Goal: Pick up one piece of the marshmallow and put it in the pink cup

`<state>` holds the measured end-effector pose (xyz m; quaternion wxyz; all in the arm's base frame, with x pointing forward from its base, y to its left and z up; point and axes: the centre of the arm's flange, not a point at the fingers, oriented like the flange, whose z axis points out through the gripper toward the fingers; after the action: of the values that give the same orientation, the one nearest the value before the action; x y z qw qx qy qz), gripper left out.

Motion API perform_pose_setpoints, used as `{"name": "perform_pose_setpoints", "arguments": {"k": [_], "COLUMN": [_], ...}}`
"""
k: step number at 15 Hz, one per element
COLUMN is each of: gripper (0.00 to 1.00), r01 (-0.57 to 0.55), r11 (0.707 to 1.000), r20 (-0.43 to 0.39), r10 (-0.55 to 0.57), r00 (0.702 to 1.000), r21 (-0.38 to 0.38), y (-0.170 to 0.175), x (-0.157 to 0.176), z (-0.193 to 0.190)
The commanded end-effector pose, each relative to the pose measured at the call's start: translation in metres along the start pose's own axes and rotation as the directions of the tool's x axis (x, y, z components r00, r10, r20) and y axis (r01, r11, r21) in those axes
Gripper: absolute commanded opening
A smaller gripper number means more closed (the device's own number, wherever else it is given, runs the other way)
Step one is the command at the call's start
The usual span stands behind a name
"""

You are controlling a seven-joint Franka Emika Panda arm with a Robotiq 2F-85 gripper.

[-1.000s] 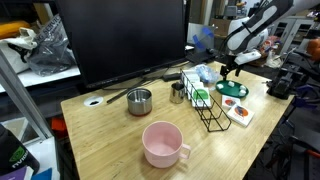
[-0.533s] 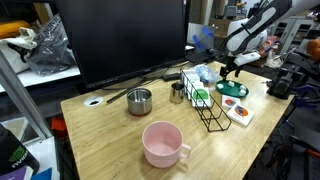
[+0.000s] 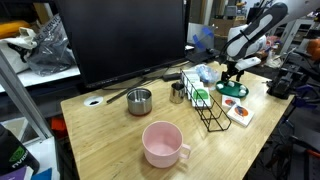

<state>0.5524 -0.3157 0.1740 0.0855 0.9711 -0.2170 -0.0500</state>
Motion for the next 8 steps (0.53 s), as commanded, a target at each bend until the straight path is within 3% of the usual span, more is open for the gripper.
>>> {"name": "perform_pose_setpoints", "arguments": {"k": [1, 8], "gripper": [1.00, 1.00], "r01": [0.032, 0.053], "r11": [0.998, 0.993], "r20": [-0.004, -0.013], "r10": [-0.032, -0.052], "r00": [0.999, 0.999], "r21": [0.057, 0.107], "y": [0.0008, -0.0007], "x": [0.0032, 0.0103], "z": [0.0040, 0.0124]}}
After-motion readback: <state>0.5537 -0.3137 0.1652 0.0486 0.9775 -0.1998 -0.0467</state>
